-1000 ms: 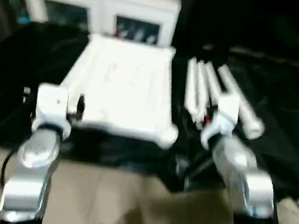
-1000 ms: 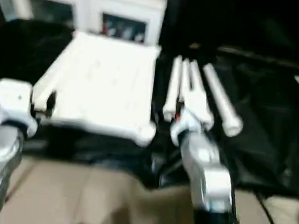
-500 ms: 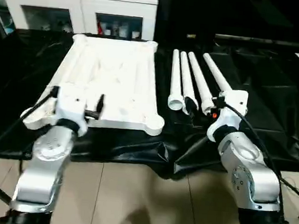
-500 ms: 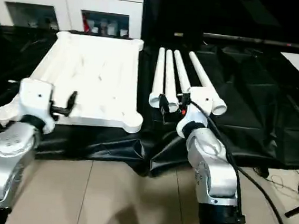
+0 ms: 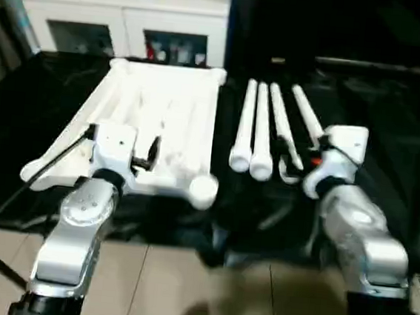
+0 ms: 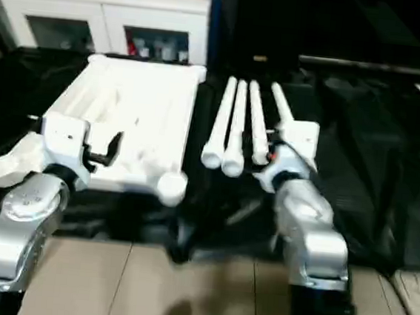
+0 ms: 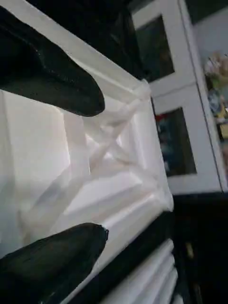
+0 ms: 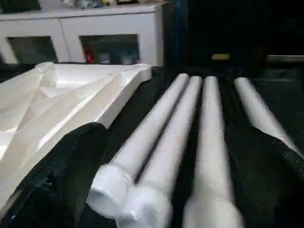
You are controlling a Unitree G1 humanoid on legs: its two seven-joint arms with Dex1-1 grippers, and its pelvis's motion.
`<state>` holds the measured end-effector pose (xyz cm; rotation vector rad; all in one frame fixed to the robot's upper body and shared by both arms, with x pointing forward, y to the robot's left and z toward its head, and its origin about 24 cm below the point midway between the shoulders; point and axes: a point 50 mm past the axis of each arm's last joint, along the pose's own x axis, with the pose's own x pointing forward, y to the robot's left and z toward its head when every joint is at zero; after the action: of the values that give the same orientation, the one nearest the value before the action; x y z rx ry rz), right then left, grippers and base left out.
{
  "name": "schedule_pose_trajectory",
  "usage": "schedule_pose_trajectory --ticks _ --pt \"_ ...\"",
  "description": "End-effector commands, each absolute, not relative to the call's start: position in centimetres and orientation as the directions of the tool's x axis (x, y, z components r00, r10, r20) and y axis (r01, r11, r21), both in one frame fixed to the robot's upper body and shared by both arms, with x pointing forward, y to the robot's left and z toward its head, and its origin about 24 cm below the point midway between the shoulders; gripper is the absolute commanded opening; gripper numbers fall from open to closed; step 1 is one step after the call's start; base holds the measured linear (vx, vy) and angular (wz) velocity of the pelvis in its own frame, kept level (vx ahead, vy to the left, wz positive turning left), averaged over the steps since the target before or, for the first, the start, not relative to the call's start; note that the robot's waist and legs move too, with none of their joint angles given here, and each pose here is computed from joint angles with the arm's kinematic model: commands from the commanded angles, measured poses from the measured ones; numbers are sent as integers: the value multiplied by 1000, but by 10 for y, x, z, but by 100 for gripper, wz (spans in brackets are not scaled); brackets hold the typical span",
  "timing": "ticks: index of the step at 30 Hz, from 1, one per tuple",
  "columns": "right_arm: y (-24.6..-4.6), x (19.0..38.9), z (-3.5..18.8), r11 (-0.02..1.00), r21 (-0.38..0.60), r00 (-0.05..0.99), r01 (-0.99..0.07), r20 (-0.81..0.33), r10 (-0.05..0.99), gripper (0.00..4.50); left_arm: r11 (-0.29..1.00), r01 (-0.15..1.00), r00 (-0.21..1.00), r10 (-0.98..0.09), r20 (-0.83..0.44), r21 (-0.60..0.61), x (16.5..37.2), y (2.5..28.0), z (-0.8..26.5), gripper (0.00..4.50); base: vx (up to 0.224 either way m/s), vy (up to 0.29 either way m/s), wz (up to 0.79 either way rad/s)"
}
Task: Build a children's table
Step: Move to table
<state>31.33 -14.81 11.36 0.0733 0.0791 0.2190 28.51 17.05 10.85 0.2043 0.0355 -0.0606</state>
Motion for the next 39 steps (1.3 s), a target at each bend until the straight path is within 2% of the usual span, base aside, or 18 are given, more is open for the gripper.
schedule_pose_trajectory --ticks 1,6,10,13,21,30,39 --pt "-145 314 118 969 68 968 -239 -65 243 440 978 70 997 -63 -44 194 287 170 109 413 199 -114 -24" --pt "-140 314 119 955 10 953 -295 -72 295 440 981 58 998 -50 -44 187 285 171 108 413 9 -11 -14" --pt "-132 312 118 938 -1 936 -346 -77 344 440 982 47 998 -40 -44 183 282 175 107 413 94 -217 18" --pt "-127 309 116 932 91 931 -350 -75 357 440 984 43 999 -39 -27 173 280 180 108 413 83 -130 24" --pt "-132 305 111 938 64 935 -341 -85 345 440 980 47 998 -37 -57 192 282 181 105 413 30 -15 -1" --pt "-136 304 109 954 80 952 -289 -82 296 440 976 64 997 -54 -54 208 286 182 107 413 -91 197 7" --pt "-138 305 110 957 80 955 -281 -81 287 440 976 68 997 -57 -56 205 288 182 106 413 -73 225 3"
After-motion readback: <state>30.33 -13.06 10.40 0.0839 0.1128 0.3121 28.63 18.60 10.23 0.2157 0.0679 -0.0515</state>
